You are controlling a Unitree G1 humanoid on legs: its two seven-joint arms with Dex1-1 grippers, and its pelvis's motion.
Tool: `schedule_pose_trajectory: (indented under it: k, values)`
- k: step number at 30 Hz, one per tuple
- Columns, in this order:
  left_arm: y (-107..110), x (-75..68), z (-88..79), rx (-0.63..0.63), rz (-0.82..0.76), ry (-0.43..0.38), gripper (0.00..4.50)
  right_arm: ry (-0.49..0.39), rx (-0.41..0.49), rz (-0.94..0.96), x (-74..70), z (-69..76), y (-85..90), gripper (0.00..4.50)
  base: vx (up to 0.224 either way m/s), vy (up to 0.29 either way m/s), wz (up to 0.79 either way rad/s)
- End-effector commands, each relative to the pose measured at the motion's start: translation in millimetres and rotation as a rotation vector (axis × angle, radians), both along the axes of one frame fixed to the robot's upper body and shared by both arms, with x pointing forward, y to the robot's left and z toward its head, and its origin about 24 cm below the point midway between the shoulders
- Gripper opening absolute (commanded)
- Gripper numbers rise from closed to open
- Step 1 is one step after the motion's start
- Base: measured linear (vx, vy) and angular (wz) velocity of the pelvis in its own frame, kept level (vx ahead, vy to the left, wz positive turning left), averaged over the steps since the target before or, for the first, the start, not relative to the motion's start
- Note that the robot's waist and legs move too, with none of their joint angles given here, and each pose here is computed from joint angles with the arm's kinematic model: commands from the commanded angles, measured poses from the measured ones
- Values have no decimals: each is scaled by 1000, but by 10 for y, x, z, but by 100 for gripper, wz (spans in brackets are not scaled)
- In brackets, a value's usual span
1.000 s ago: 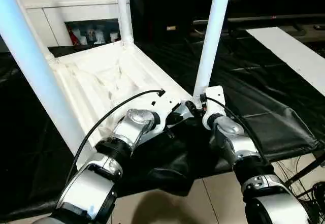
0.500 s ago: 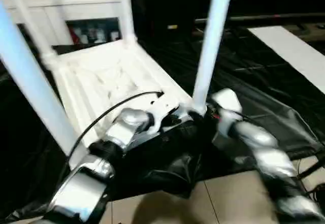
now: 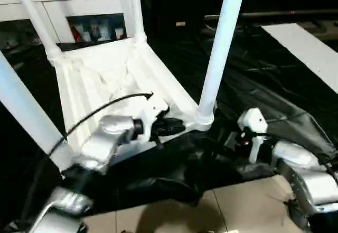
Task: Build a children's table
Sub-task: Rotate leg to tighten, then rotate table base
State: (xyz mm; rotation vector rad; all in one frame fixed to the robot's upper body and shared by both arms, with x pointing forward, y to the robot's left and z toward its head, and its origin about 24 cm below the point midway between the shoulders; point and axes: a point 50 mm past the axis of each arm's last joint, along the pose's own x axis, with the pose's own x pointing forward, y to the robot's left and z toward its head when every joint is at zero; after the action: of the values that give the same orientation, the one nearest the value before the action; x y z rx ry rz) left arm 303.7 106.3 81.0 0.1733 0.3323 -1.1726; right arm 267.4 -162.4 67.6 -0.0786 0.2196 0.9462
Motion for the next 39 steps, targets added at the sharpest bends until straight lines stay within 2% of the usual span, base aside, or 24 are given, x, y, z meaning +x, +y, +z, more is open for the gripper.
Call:
schedule_pose_trajectory:
  k: [1,2,3,4,7,8,15,16,20,22,24,25,27,28,30,31,32,34,37,39]
  values:
    - [73,-74,73,2,-17,19,126,-21,9,4,64,58,97,397,0,0,0]
    - [73,-74,73,2,-17,19,126,-21,9,4,64,58,97,397,0,0,0]
    - [106,-143,51,27,-41,48,144,-30,14,-13,107,65,125,397,0,0,0]
    - [155,-274,-16,70,-88,103,155,-31,15,-67,207,53,179,397,0,0,0]
    - [185,-408,-124,110,-109,154,173,-34,12,-128,336,23,270,397,0,0,0]
    - [203,-446,-195,138,-72,165,181,-41,24,-162,419,15,343,397,0,0,0]
    - [241,-480,-336,214,29,171,235,-39,95,-196,582,45,523,397,0,0,0]
    - [256,-460,-389,253,101,142,247,-49,108,-197,661,73,610,397,0,0,0]
    - [294,-415,-411,260,193,94,278,-69,103,-221,758,99,673,397,0,0,0]
    - [323,-400,-414,268,214,41,292,-88,82,-285,838,105,638,397,0,0,0]
    - [332,-405,-419,270,210,26,298,-89,74,-315,867,105,611,397,0,0,0]
    - [347,-416,-427,262,213,4,319,-92,41,-394,932,95,520,397,0,0,0]
    - [365,-429,-446,260,223,10,332,-95,21,-455,975,89,438,397,0,0,0]
    - [378,-452,-465,263,211,2,332,-84,21,-550,1032,86,302,397,0,0,0]
    - [394,-471,-483,272,202,-4,337,-82,5,-630,1076,85,173,397,0,0,0]
    - [399,-479,-489,274,198,-5,367,-88,-1,-665,1095,96,100,397,0,0,0]
    - [399,-479,-489,274,198,-5,367,-88,-1,-665,1095,96,100,397,0,0,0]
    - [404,-492,-492,261,189,-16,376,-103,-14,-730,1134,123,-49,397,0,0,0]
    - [426,-500,-498,261,174,-19,408,-111,-15,-754,1157,151,-130,397,0,0,0]
    - [467,-502,-480,245,167,-27,413,-123,-15,-763,1178,174,-166,397,0,0,0]
